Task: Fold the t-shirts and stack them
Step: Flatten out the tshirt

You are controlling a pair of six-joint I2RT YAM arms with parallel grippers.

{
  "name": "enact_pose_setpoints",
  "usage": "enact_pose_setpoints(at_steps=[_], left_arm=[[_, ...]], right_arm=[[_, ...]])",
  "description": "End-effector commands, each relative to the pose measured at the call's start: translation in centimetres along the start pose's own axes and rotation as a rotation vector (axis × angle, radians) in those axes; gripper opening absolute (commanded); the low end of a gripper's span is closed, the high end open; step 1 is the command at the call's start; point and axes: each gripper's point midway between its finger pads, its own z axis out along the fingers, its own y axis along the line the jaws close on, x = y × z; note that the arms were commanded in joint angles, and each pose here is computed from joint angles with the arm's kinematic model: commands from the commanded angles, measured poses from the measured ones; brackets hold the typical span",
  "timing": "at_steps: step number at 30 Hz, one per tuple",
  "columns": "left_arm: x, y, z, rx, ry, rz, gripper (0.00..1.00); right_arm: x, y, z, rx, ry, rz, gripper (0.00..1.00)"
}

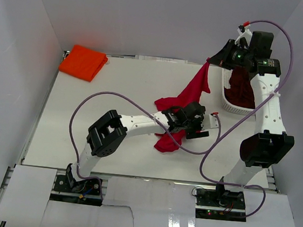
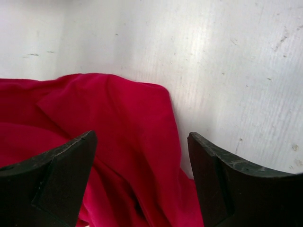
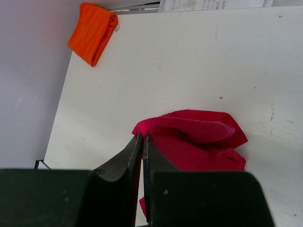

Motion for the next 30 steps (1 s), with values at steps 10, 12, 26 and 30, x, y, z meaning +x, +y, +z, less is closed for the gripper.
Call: enact_pose_setpoints(at_steps=[10, 12, 26, 30], left_arm=[[-1.4, 6.9, 1.2, -0.397, 0.005, 0.036, 0.93], [-1.1, 7.5, 2.0, -0.419, 0.027, 0.026, 0.93], [3.8, 11.8, 2.3, -0.411, 0.118, -0.168, 0.96], [5.0, 10.8, 2.9, -0.34, 0.135, -0.191, 0.95]], right_arm=[[-1.6, 3.1, -1.8, -0.075, -0.047, -0.04, 0.08], [-1.6, 3.3, -1.8, -0.082, -0.044, -0.037, 0.08], [-1.4, 3.1, -1.7, -0.078, -0.032, -0.039, 0.08], [-1.6, 3.2, -1.7, -0.079, -0.036, -0.037, 0.08]])
